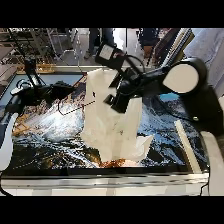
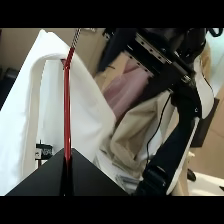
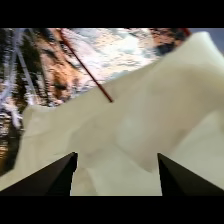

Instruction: Fold the clothes and pants, and hang the long-sleeved shirts on hangers.

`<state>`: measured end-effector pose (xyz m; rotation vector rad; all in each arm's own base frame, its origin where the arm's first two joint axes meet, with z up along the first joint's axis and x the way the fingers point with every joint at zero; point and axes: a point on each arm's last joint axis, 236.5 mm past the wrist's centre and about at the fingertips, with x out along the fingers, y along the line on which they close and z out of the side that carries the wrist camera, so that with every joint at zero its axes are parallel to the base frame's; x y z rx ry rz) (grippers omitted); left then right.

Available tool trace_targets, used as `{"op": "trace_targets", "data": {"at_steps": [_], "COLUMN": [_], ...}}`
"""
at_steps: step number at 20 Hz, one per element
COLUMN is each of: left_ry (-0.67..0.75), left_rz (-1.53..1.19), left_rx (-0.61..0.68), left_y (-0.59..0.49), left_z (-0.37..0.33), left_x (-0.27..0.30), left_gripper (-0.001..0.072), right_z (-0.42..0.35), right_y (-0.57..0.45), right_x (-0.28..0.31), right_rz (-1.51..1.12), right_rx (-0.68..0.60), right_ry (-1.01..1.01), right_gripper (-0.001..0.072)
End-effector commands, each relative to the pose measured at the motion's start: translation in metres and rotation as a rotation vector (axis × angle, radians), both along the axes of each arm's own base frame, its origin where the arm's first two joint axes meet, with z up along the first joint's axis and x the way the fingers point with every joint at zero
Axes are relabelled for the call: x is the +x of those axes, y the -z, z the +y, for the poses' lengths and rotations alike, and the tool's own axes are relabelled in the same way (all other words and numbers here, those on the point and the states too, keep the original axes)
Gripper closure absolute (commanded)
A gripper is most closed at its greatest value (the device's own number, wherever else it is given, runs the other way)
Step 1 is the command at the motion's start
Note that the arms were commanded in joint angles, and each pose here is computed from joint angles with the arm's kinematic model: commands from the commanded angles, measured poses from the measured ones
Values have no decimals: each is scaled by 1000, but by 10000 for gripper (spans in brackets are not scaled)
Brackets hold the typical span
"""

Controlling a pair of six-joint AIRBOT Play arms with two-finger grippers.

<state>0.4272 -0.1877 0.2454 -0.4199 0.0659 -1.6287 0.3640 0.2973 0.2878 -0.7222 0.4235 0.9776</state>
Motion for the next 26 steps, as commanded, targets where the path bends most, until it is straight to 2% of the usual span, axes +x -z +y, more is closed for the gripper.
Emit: {"op": "trace_targets", "data": {"at_steps": [1, 3, 4, 6, 8, 11, 13, 14, 15, 16, 17, 18, 19, 20, 23, 26], "left_ry": [-2, -5, -5, -3, -3, -21, -35, -37, -37, -41, -53, -80, -129, -202, -354, -442], "left_rz": [-1, 23, 37, 40, 40, 44, 47, 48, 48, 48, 51, 57, 68, 95, 108, 68], "left_rx": [-27, 4, 16, 18, 18, 20, 22, 22, 22, 23, 24, 26, 28, 34, 75, 219], "left_y": [3, 10, 12, 13, 13, 13, 14, 14, 14, 14, 14, 15, 16, 18, 20, 12], "left_z": [2, 1, 0, -1, -1, -1, -1, -2, -2, -2, -2, -2, 0, 4, 33, 65], "left_x": [4, 6, 7, 7, 7, 11, 14, 15, 15, 16, 19, 25, 37, 55, 87, 100], "left_gripper": [696, 696, 696, 696, 696, 696, 696, 696, 695, 695, 684, 544, 195, -2, -11, -13], "right_z": [-42, -35, -29, -18, -5, 22, 32, 35, 37, 39, 41, 41, 41, 38, 29, 17], "right_y": [-53, -68, -69, -52, -7, 43, 47, 41, 37, 36, 39, 45, 51, 58, 78, 104], "right_x": [37, 45, 50, 66, 77, 91, 104, 110, 111, 109, 104, 99, 94, 89, 75, 56], "right_rz": [-321, -439, -495, -562, -480, -397, -423, -450, -463, -453, -427, -397, -366, -338, -245, -127], "right_rx": [-83, -97, -124, -211, -269, -272, -245, -225, -202, -187, -178, -183, -193, -212, -271, -345], "right_ry": [126, 85, 51, -15, -75, -141, -129, -115, -108, -112, -123, -136, -150, -161, -195, -236], "right_gripper": [116, 105, 58, 10, 12, 87, 227, 321, 459, 545, 564, 670, 691, 691, 692, 693]}}
